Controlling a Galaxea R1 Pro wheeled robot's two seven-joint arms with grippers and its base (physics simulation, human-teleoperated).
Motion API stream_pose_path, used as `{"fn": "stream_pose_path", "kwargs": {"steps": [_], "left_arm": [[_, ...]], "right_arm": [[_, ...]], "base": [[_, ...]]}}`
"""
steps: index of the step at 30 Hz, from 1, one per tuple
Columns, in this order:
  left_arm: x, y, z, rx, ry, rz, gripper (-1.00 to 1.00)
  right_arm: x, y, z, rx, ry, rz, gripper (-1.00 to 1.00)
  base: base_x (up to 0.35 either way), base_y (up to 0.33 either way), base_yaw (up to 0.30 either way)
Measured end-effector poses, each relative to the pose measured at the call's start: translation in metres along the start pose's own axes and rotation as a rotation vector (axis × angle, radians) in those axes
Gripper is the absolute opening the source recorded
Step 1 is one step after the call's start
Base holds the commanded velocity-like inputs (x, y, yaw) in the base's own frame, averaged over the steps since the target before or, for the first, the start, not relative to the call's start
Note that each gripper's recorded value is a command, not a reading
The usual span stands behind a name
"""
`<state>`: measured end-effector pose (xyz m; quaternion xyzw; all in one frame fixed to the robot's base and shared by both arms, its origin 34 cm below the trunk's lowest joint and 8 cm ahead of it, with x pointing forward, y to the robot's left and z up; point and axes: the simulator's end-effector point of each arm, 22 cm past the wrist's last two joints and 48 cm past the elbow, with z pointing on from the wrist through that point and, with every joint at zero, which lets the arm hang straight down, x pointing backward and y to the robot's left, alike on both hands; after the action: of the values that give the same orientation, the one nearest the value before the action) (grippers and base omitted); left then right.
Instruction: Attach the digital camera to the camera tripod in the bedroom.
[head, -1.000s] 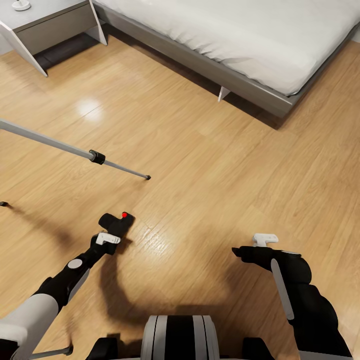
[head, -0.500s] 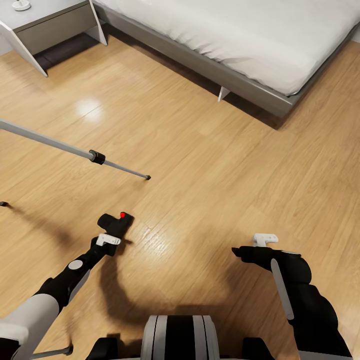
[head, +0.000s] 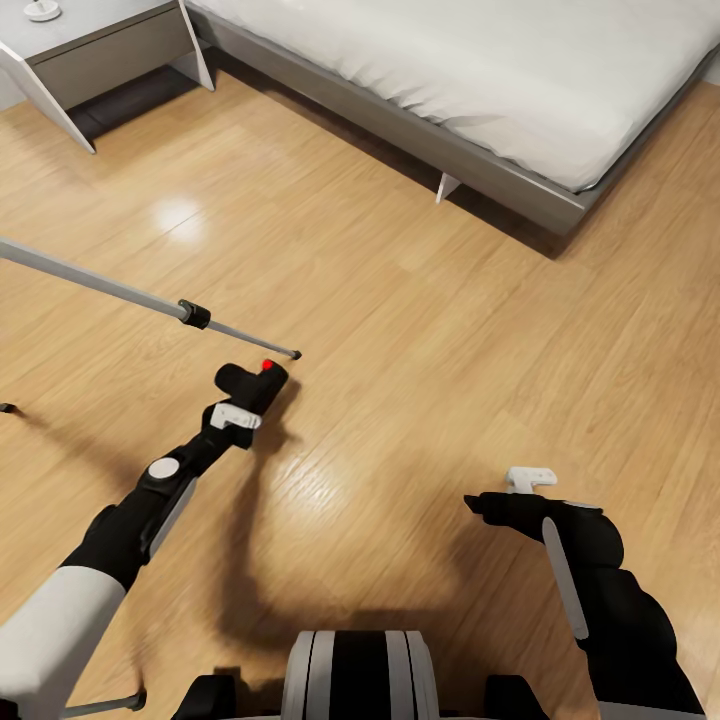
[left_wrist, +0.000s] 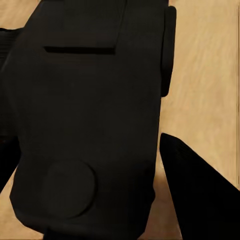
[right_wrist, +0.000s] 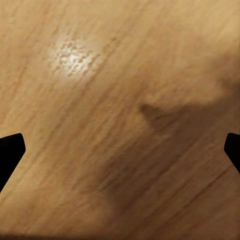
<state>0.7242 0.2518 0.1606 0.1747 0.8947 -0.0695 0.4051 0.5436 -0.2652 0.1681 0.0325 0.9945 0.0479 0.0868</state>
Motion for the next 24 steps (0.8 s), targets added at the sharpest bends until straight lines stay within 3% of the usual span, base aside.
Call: {"fn": "stream_pose_path", "kwargs": {"steps": [6, 14, 21, 24], "left_arm": [[-0.015, -0.01, 0.001, 0.021, -0.023, 0.004, -1.0], [-0.013, -0.055, 0.004, 0.116, -0.009, 0.053, -1.0], [-0.001, -0.078, 0.004, 0.17, 0.042, 0.066, -1.0], [0.006, -0.098, 0.002, 0.232, 0.074, 0.066, -1.0]], "right_arm": [[0.0, 0.0, 0.0, 0.0, 0.0, 0.0, 1.0], [0.0, 0.0, 0.0, 0.0, 0.0, 0.0, 1.0], [0.0, 0.0, 0.0, 0.0, 0.0, 0.0, 1.0], [0.0, 0.0, 0.0, 0.001, 0.0, 0.001, 1.0]], "base": [[0.0, 0.0, 0.0], [0.0, 0.0, 0.0], [0.0, 0.0, 0.0], [0.0, 0.0, 0.0]]}}
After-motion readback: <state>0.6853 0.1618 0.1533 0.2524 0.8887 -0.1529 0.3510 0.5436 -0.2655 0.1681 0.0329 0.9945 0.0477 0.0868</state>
